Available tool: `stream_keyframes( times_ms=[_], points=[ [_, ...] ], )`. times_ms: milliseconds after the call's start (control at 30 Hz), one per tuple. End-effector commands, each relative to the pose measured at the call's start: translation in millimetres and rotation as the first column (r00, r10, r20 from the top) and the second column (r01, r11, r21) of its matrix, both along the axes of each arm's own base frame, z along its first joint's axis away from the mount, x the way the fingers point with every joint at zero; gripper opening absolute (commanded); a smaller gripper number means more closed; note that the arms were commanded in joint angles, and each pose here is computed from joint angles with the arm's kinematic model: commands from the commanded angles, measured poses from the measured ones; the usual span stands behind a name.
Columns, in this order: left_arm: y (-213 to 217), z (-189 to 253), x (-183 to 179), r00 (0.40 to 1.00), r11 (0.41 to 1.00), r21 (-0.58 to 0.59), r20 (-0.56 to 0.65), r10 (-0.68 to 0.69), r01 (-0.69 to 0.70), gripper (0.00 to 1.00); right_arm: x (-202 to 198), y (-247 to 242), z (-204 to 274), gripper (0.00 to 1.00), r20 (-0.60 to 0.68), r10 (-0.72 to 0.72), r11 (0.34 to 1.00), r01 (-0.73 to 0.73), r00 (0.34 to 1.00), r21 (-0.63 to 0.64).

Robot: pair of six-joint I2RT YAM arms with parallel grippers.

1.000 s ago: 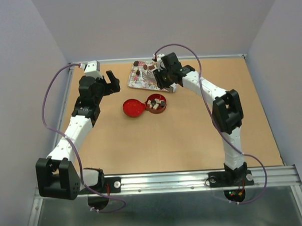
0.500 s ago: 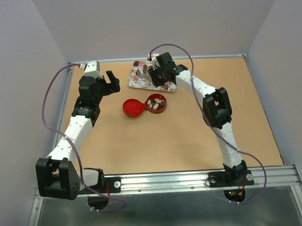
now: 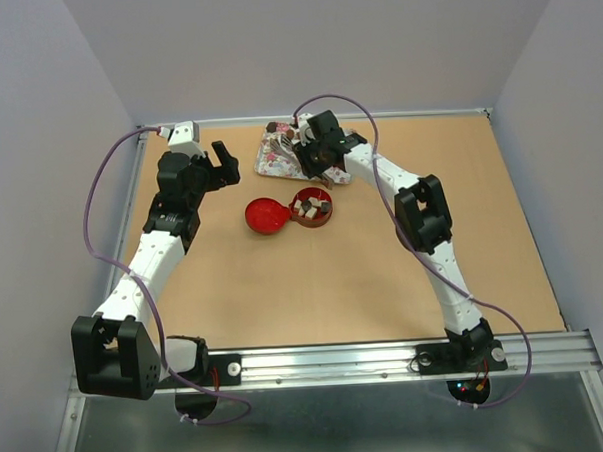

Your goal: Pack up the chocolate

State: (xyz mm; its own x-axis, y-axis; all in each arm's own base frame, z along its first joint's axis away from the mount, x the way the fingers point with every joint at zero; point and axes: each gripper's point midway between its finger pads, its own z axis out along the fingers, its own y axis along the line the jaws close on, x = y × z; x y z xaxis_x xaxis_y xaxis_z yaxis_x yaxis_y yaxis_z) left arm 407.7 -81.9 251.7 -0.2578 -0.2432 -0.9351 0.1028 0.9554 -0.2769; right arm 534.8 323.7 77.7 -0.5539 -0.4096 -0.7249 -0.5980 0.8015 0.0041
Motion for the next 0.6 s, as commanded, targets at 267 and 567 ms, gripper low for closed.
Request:
stream_keyframes(
  times_ms=[267, 567],
  points=[
    [2.9, 36.4, 6.7, 0.996, 1.000, -0.006, 0.093, 0.012, -0.011, 0.99, 16.6, 19.5, 34.7, 0.38, 0.111, 0.035, 0.998, -0.040, 0.993, 0.048],
    [2.5, 38.2, 5.8, 0.995, 1.000, -0.007, 0.098, 0.009, -0.008, 0.99, 9.2, 4.1, 52.1, 0.31, 0.135, 0.002, 1.000, -0.004, 0.991, 0.012]
  ],
)
